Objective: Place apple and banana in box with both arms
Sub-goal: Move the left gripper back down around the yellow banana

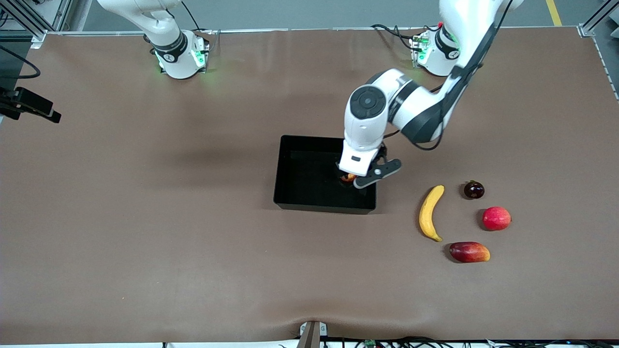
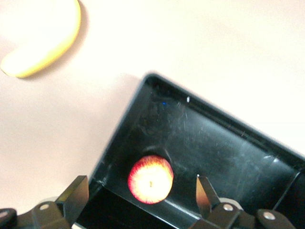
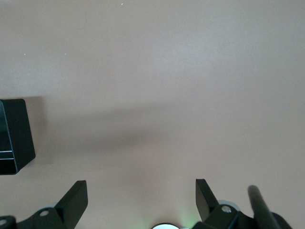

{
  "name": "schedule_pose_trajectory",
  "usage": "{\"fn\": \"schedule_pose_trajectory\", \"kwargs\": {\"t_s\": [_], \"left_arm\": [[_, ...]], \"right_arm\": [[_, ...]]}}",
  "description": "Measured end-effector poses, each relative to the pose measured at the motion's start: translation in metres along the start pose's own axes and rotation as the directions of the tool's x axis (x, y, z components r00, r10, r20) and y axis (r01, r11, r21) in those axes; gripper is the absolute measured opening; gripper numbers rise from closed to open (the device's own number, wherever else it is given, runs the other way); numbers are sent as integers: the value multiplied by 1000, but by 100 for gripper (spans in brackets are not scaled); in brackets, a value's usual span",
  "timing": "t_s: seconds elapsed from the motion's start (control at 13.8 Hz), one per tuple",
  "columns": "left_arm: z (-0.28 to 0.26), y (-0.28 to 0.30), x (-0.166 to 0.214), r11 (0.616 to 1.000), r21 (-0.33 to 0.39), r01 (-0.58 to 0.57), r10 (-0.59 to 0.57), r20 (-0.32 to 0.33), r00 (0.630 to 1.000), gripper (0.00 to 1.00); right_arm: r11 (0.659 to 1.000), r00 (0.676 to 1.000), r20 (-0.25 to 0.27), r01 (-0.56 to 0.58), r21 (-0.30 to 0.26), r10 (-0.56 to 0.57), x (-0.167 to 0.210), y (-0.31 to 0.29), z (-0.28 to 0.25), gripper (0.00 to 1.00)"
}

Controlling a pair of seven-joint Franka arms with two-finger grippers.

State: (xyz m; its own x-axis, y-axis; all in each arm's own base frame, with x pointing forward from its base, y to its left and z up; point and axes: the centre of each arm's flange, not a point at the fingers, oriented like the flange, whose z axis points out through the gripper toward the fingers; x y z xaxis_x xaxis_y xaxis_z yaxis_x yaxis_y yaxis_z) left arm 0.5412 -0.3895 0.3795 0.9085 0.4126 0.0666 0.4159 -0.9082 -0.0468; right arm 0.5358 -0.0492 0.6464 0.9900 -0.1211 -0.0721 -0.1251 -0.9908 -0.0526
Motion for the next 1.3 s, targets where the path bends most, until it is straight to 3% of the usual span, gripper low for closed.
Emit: {"fn": "schedule_pose_trajectory", "kwargs": {"t_s": [0.22,0.51,0.72,0.94,1.3], "left_arm": [[-23,-36,70,998,-31,-52,53,14,999,100],[-3,-107,150,988,-24,-155,156,56,986,100],[45,-141,174,967,-3,-255,253,118,960,100],[104,-156,185,929,41,-367,359,132,924,100],[180,-151,184,900,-4,-435,431,140,891,98]], "right_arm": [[1000,1000,-5,4,0,-4,0,-2,-1,100],[1000,1000,-7,8,0,-8,0,-2,-2,100],[1000,1000,-7,22,0,-22,0,-2,-2,100],[1000,1000,-7,27,-1,-27,0,-4,-2,100],[1000,1000,-8,27,-1,-27,0,-4,-2,100]]}}
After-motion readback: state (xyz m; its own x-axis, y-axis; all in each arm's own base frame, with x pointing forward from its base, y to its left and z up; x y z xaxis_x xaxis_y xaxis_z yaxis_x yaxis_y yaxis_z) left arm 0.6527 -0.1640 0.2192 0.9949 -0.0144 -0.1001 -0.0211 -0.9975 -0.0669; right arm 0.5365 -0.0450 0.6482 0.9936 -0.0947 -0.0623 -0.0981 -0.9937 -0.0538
